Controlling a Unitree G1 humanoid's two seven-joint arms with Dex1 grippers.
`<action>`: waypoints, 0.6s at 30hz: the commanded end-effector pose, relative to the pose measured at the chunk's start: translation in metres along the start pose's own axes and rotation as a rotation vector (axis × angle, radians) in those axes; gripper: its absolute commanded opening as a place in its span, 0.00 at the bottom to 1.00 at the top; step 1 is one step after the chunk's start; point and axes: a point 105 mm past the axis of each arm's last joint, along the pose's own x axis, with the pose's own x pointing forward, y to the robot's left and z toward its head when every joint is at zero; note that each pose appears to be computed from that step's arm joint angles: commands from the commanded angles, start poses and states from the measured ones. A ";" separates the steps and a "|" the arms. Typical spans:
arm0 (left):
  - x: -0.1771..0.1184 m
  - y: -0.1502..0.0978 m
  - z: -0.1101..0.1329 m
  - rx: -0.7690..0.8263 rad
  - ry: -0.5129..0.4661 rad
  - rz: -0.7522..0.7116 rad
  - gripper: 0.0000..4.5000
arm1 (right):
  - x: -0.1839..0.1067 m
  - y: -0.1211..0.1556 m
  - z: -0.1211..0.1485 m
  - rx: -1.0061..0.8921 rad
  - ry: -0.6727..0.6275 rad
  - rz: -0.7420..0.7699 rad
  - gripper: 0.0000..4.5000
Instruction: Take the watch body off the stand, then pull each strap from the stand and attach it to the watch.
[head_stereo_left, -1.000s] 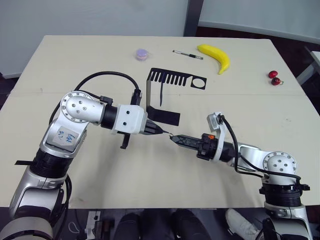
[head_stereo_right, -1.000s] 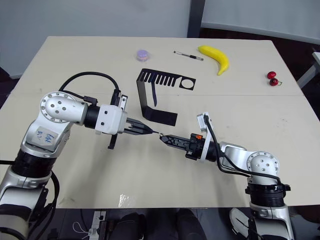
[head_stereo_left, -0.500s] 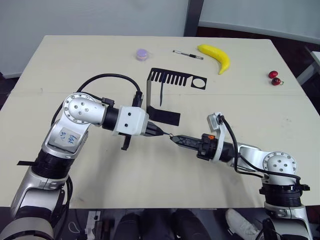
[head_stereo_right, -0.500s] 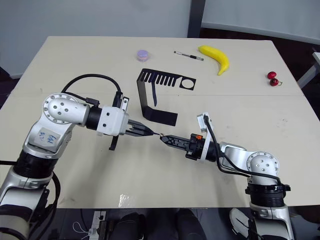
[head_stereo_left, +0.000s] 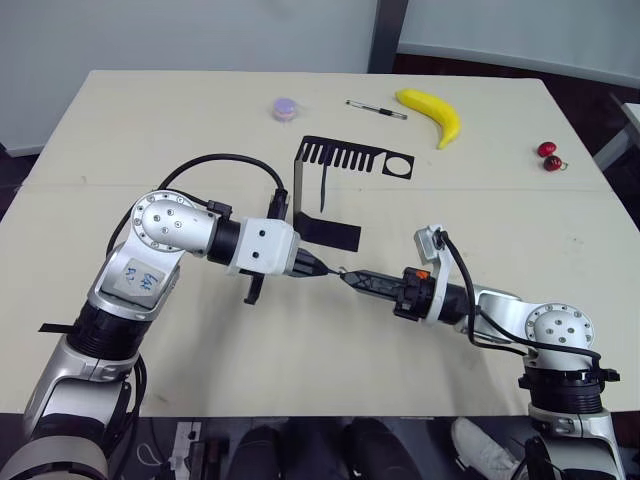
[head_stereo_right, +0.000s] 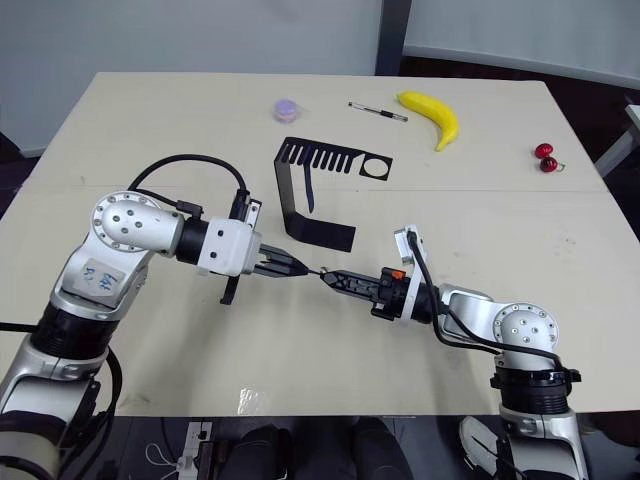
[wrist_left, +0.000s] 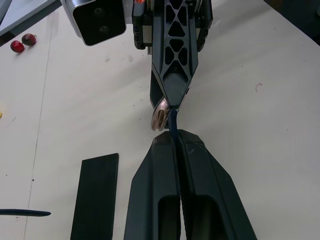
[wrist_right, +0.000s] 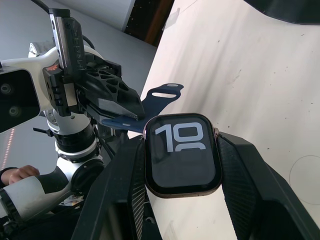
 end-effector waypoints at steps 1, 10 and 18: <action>0.002 0.004 0.009 0.044 -0.015 0.008 0.00 | 0.001 0.012 0.001 -0.032 -0.007 0.051 0.35; -0.018 0.009 0.003 0.044 0.022 0.021 0.00 | -0.004 0.009 0.001 -0.033 -0.003 0.039 0.35; -0.015 0.008 0.007 0.045 0.010 0.015 0.00 | -0.002 0.009 0.003 -0.038 0.000 0.042 0.35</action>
